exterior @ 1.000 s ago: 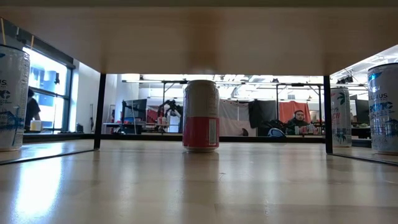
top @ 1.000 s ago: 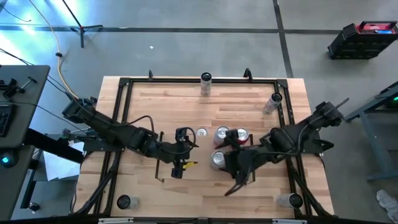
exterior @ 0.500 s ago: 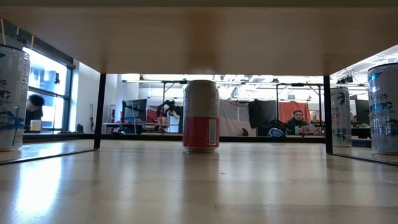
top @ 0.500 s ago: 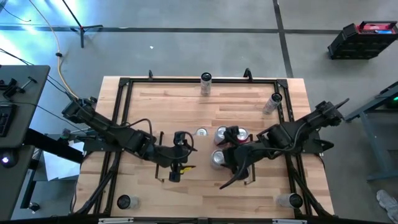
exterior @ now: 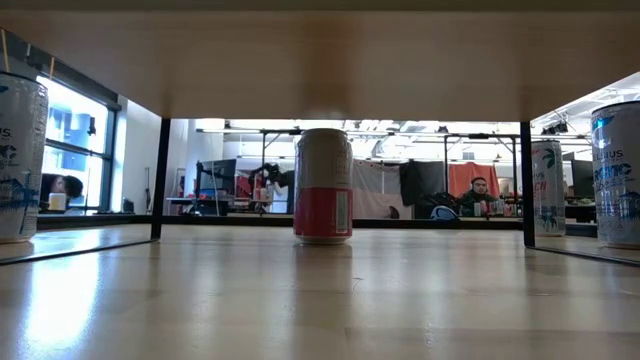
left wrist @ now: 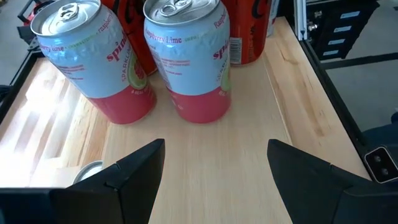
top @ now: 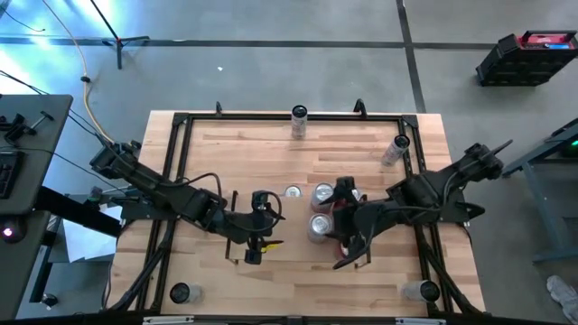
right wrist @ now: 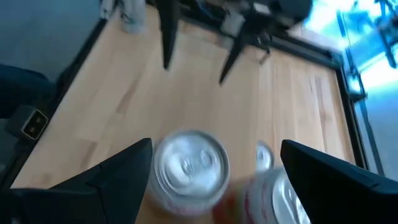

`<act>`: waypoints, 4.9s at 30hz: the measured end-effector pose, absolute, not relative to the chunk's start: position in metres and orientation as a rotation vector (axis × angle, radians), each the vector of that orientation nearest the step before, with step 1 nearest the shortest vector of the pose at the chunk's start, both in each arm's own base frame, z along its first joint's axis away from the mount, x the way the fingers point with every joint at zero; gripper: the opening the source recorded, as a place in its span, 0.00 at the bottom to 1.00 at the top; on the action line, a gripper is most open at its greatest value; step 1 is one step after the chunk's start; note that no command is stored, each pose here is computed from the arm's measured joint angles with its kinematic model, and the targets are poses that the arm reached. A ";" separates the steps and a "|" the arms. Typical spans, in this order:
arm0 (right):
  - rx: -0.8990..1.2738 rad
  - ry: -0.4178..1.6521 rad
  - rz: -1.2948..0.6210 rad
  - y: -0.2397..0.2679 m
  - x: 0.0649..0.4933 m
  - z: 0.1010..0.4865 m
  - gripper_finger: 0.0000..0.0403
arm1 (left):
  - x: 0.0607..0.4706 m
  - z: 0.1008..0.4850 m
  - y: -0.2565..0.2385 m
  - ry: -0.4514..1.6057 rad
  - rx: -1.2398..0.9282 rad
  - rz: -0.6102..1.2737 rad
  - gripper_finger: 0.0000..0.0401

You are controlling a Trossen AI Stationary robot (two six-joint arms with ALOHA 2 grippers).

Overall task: Place canned beverage on shelf
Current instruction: Put the right pink-white soda can on the shelf aligned with the other pink-white soda cans, then put the pink-white soda can on the shelf aligned with the other pink-white soda cans

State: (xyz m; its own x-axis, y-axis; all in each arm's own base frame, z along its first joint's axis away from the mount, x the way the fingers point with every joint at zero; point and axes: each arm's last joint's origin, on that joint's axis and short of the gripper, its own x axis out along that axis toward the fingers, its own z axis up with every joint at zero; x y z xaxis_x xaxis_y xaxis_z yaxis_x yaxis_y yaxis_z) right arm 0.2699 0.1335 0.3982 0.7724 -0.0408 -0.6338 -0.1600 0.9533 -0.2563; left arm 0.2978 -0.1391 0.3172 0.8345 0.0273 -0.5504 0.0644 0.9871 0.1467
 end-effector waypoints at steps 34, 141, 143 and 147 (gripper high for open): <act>-0.356 0.818 0.014 0.117 0.281 0.382 0.85 | 0.284 0.333 -0.140 0.538 0.149 -0.014 0.69; -0.184 0.571 -0.261 0.175 0.164 0.407 0.85 | 0.338 0.299 0.067 0.674 -0.018 0.137 0.69; -0.173 0.553 -0.263 0.179 0.158 0.406 0.85 | 0.343 0.294 0.071 0.673 -0.022 0.127 0.69; -0.168 0.525 -0.250 0.186 0.150 0.406 0.85 | 0.346 0.286 0.077 0.694 -0.024 0.109 0.69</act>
State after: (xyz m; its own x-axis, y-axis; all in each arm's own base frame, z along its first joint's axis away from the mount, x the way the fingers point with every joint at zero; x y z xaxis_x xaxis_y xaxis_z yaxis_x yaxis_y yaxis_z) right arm 0.1500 0.1856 0.4060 0.8359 -0.2775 -0.4736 0.1921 0.9561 -0.2211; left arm 0.3462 0.0771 0.2860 0.7635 0.0927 -0.6392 -0.1085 0.9940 0.0145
